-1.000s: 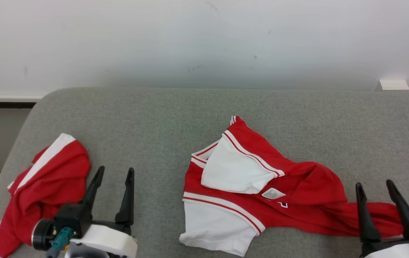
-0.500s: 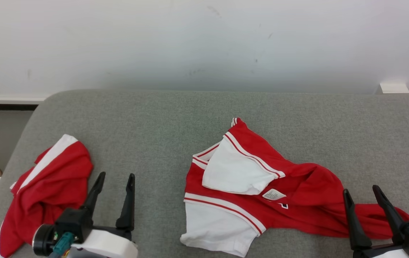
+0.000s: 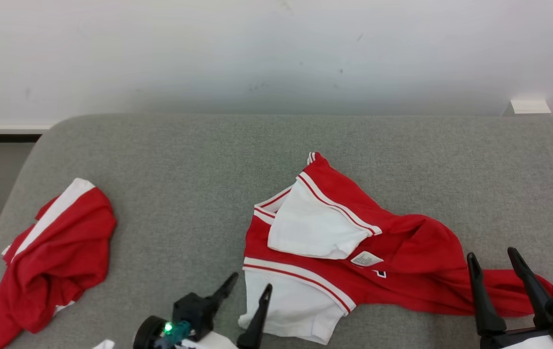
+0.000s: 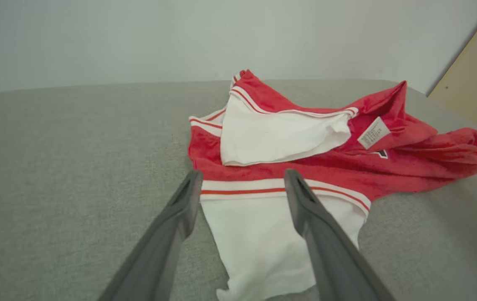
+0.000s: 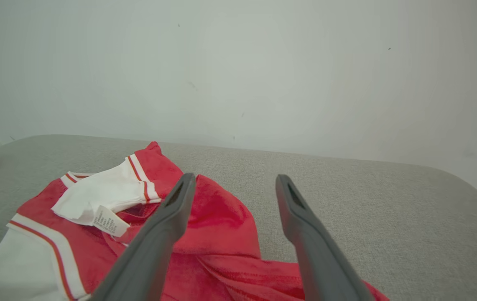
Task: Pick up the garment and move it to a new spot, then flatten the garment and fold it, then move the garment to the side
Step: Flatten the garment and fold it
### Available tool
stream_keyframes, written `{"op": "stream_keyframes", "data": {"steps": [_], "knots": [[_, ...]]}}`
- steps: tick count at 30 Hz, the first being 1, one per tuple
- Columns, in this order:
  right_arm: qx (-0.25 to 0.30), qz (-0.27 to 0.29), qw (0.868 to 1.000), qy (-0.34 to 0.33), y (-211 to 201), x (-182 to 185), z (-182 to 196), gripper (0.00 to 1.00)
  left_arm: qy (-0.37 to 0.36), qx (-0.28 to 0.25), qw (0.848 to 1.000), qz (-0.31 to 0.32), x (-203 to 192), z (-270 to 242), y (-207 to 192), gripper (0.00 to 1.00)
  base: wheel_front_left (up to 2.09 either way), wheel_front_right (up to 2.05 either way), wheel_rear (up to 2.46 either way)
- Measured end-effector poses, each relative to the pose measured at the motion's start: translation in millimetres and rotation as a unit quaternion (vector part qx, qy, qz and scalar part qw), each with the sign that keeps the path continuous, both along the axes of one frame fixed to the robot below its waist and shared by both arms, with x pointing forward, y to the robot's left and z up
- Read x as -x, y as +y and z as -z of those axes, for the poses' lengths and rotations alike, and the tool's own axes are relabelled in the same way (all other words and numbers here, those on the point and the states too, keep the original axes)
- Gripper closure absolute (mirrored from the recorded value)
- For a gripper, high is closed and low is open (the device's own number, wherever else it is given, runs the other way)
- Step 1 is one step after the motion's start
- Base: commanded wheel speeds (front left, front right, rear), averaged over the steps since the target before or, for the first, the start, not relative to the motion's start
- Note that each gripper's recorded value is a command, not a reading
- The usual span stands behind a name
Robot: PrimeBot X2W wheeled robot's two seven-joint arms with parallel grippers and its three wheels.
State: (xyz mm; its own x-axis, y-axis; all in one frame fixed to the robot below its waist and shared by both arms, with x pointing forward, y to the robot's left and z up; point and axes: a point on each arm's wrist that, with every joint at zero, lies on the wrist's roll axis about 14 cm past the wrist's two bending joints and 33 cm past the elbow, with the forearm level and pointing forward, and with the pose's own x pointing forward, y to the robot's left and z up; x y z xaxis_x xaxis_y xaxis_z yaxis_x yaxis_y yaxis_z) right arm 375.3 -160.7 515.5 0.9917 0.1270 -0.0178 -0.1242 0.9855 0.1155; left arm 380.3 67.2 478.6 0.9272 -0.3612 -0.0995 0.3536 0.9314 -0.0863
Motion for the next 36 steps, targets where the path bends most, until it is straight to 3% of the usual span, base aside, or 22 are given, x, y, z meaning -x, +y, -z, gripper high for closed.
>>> {"op": "stream_keyframes", "data": {"steps": [5,12,13,14,15,26,36], "knots": [[0.0,0.008,1.0,0.01,-5.5,-0.1,5.9,0.0,0.084,-0.016,0.996,0.034,12.0,41.6,-19.7,0.0,0.0,0.0,0.0],[-0.003,0.019,1.0,0.02,-12.1,0.4,12.3,0.0,0.158,-0.039,0.986,0.032,18.7,78.8,-17.2,0.0,0.0,0.0,0.0],[-0.005,0.021,1.0,0.022,-13.4,0.5,13.5,0.0,0.161,-0.04,0.986,0.032,17.6,80.2,-17.2,0.09,0.0,0.0,0.0],[-0.005,0.022,0.999,0.023,-14.4,0.7,14.4,0.0,0.162,-0.04,0.985,0.033,16.5,80.7,-17.3,0.95,0.0,0.0,0.0],[-0.004,0.025,0.999,0.026,-16.2,0.9,15.7,0.0,0.163,-0.04,0.985,0.035,15.8,81.4,-17.8,1.0,0.0,0.0,0.0],[0.022,0.126,0.987,0.1,-87.3,17.1,59.7,0.0,0.16,-0.036,0.986,0.038,7.4,83.0,-19.0,1.0,0.0,0.0,0.0],[0.0,0.146,0.973,0.178,-100.6,11.2,116.1,0.0,0.153,-0.029,0.987,0.041,-5.6,84.3,-20.3,1.0,0.0,0.0,0.0]]}}
